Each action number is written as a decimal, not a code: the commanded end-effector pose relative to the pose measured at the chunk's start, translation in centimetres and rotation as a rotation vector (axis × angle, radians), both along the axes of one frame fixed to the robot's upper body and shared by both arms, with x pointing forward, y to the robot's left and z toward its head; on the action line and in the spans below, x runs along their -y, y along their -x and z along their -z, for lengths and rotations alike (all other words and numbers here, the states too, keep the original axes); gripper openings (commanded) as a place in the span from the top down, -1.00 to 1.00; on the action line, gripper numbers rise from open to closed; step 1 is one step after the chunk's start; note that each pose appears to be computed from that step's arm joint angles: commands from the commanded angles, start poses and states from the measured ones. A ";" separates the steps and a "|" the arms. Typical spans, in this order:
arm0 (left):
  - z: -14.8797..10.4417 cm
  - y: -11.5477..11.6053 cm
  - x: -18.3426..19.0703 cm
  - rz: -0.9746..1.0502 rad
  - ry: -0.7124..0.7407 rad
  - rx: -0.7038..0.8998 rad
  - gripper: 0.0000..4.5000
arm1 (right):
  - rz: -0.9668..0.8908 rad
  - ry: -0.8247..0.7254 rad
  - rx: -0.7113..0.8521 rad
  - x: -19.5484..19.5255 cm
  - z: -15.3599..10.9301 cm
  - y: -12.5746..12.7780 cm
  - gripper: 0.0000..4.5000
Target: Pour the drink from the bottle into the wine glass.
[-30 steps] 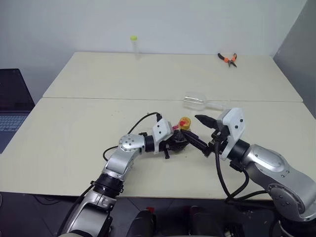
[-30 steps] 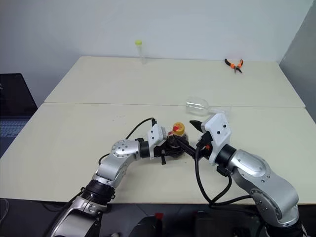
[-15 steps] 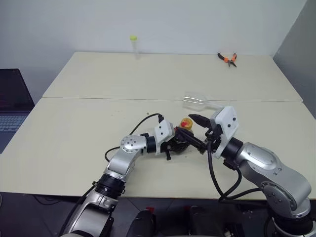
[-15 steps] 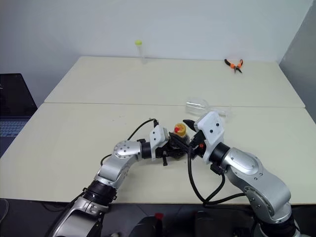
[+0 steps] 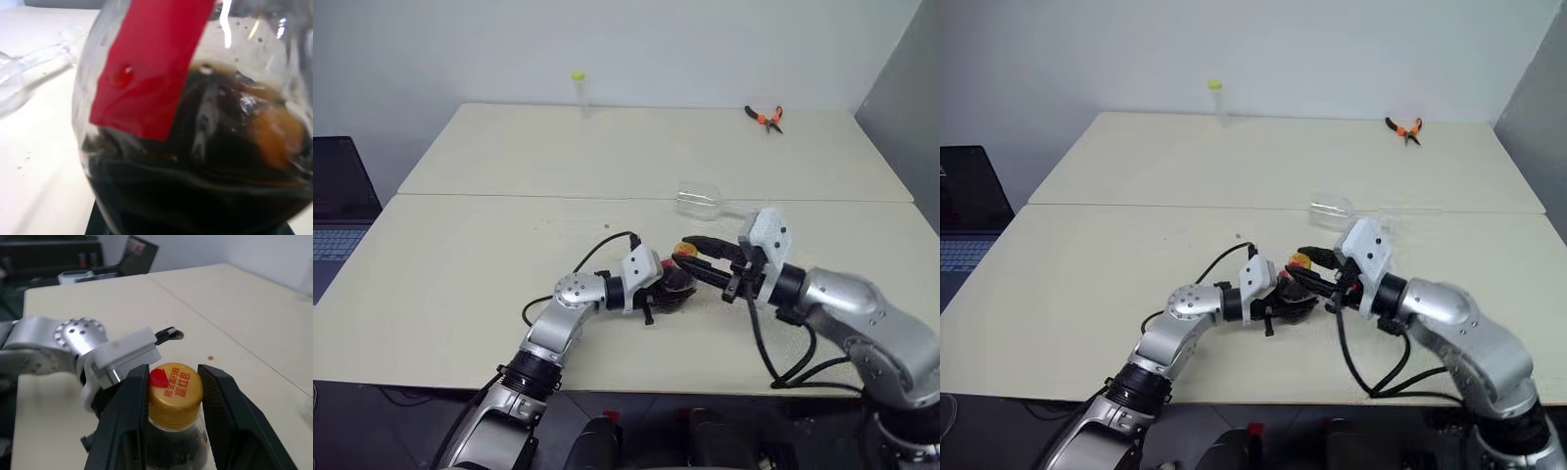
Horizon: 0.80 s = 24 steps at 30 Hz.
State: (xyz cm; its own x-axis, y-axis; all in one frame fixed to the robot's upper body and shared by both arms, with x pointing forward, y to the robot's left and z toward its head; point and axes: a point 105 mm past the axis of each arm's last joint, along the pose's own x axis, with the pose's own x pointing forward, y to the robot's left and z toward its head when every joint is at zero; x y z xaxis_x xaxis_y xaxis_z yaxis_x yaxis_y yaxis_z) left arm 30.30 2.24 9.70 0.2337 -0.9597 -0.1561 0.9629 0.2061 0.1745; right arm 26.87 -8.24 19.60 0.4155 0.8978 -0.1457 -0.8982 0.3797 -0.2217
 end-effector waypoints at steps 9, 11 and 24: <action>-2.6 2.0 -0.4 0.091 0.038 0.050 0.53 | -0.216 0.187 -0.160 3.9 -0.4 -3.6 0.47; -2.5 1.8 -0.4 0.076 0.039 0.051 0.53 | -0.229 0.134 -0.178 3.3 -0.7 -2.4 0.47; -2.2 0.7 -0.2 0.036 0.052 0.061 0.54 | 0.168 -0.113 0.144 0.6 -3.4 0.9 -0.44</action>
